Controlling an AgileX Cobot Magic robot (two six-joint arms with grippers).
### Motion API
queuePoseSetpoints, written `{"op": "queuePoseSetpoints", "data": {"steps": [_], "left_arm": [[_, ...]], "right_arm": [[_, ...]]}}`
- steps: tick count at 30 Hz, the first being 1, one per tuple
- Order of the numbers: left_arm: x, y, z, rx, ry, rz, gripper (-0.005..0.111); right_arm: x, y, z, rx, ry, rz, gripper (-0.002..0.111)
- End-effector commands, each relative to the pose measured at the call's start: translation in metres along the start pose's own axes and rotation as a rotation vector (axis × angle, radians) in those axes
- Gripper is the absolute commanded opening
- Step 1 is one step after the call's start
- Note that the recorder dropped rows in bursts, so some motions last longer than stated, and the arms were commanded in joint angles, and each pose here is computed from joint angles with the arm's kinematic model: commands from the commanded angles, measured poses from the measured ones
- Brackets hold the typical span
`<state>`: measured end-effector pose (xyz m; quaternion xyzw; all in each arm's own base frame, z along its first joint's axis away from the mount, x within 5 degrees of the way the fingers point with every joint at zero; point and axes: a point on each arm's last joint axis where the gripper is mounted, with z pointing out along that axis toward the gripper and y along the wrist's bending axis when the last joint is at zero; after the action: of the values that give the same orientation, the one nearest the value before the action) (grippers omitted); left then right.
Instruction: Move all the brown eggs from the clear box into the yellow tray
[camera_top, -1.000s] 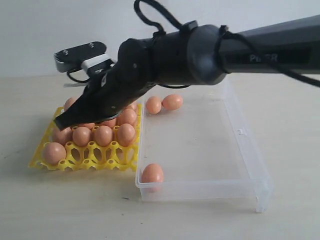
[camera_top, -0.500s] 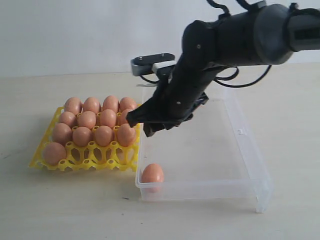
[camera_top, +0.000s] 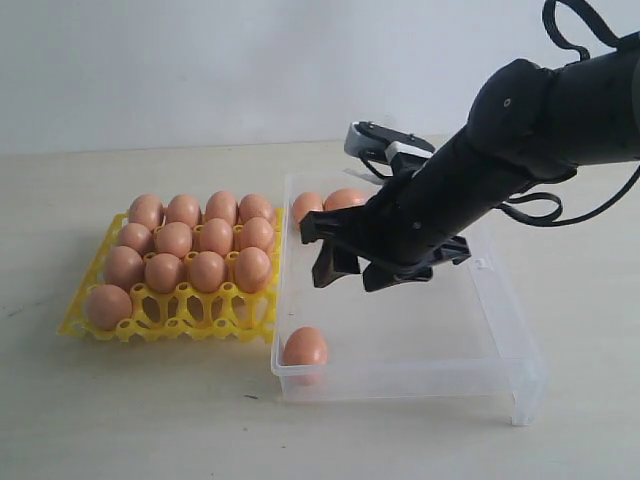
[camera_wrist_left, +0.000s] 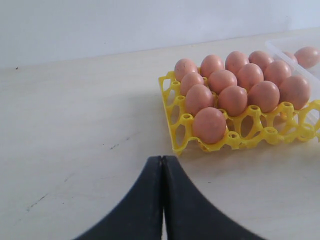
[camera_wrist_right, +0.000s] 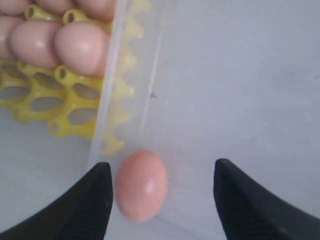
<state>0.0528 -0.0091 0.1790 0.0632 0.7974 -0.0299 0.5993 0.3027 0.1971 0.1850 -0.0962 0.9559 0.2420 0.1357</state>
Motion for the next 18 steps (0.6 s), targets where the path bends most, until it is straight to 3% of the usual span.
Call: {"op": "queuePoseSetpoints", "data": {"steps": [1, 18], "left_arm": [[-0.002, 0.0, -0.001, 0.001, -0.017, 0.004, 0.0], [-0.002, 0.0, -0.001, 0.001, -0.017, 0.004, 0.0]], "right_arm": [[0.002, 0.013, 0.0, -0.093, -0.029, -0.016, 0.058], [0.022, 0.008, 0.027, -0.056, 0.065, -0.032, 0.058]]}}
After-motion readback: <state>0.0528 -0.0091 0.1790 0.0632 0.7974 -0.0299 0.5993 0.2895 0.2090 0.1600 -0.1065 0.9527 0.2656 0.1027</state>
